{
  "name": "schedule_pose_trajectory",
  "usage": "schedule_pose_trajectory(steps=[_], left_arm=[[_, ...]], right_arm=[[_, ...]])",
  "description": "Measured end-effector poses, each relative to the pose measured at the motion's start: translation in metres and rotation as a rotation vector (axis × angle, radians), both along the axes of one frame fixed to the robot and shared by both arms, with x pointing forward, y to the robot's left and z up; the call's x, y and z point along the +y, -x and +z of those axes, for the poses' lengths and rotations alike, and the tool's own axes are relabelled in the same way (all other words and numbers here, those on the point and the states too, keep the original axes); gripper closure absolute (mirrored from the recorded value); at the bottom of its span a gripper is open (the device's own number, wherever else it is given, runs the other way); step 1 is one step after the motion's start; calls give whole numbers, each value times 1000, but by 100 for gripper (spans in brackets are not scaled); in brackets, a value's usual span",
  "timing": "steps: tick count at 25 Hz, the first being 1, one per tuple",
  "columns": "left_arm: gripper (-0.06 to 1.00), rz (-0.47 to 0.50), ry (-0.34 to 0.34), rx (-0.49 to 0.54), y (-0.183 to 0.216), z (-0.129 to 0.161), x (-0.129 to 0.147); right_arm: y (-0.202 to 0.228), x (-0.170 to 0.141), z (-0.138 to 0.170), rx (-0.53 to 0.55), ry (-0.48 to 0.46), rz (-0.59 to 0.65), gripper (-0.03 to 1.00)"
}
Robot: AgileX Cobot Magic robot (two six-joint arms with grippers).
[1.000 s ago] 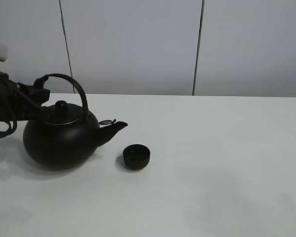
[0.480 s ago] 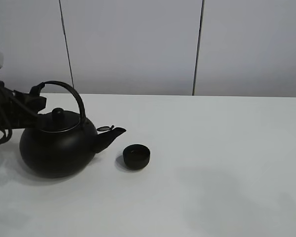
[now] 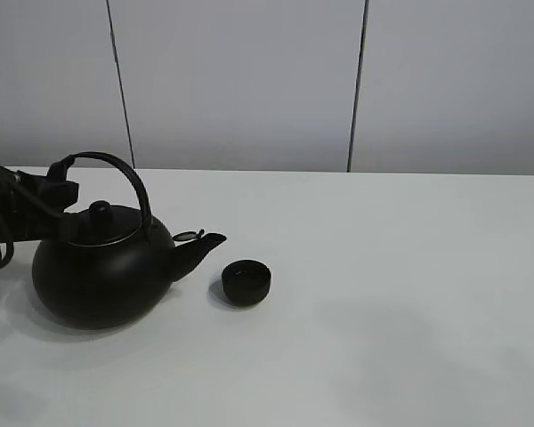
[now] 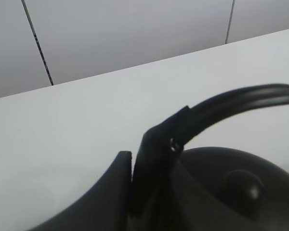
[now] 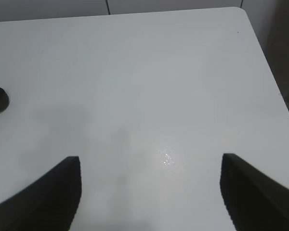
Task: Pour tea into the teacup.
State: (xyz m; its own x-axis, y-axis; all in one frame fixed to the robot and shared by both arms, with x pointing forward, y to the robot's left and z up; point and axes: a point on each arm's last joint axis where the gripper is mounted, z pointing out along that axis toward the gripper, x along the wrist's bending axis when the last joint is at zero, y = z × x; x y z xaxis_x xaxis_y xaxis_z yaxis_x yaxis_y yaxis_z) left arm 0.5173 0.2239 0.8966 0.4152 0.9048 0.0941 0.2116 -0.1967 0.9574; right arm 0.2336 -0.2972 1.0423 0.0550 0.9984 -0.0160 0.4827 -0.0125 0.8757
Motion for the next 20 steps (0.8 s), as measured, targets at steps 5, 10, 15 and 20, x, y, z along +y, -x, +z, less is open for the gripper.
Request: schedule_pose_trajectory(steps=[5, 10, 15, 20], left_arm=[[66, -7, 45, -51, -1, 9, -2], [50, -29, 52, -72, 1, 11, -3], [36, -29, 57, -60, 14, 11, 0], [28, -29, 65, -90, 26, 23, 2]], right_arm=[[0, 0, 0, 0, 0, 0, 42], [0, 0, 0, 0, 0, 0, 42], [0, 0, 0, 0, 0, 0, 42], [0, 0, 0, 0, 0, 0, 42]])
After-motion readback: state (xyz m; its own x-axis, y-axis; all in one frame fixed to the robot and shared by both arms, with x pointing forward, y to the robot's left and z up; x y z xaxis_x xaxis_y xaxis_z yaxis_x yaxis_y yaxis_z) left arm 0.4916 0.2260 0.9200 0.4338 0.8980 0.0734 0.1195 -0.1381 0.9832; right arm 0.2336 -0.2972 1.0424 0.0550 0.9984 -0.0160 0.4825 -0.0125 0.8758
